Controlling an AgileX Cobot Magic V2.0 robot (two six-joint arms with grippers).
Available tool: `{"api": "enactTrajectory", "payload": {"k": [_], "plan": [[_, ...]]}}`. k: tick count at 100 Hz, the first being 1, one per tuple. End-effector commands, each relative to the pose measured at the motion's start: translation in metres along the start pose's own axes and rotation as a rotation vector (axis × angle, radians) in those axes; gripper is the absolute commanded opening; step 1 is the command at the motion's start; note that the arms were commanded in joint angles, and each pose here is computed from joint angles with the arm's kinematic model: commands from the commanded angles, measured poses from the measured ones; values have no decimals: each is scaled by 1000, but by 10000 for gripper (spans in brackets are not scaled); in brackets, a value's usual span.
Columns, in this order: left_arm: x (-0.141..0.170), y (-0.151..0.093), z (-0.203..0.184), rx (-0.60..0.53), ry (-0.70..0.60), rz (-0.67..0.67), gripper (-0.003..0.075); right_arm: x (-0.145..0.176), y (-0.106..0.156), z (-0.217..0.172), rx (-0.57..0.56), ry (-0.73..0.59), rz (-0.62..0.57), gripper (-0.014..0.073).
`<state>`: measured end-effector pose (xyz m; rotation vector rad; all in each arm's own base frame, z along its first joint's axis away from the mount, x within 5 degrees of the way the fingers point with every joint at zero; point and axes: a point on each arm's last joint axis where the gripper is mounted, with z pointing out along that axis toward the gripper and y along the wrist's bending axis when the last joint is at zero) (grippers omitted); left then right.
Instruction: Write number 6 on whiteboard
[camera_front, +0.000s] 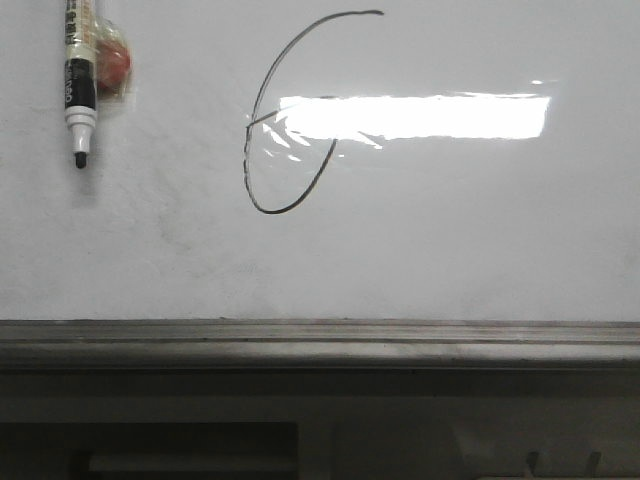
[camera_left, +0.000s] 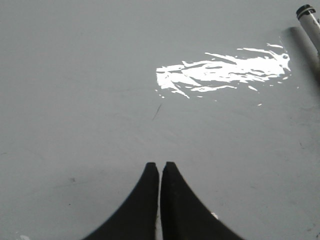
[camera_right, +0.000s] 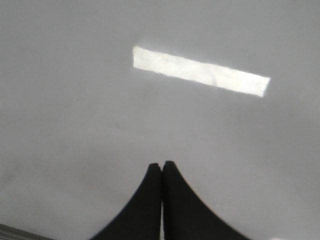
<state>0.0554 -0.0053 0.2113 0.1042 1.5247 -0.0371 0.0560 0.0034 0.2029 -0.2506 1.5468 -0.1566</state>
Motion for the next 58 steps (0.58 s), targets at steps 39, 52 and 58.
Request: {"api": "enactTrajectory", "payload": {"k": [39,52,58], "plan": [[8,0,-1,-11,-53,-22,-20,-1,-1,-1,28,-74,-5,-66],[8,0,-1,-11,-53,-22,-20,-1,-1,-1,28,-74,-5,-66],[8,0,-1,-11,-53,-22,-20,-1,-1,-1,28,-74,-5,-66]]}}
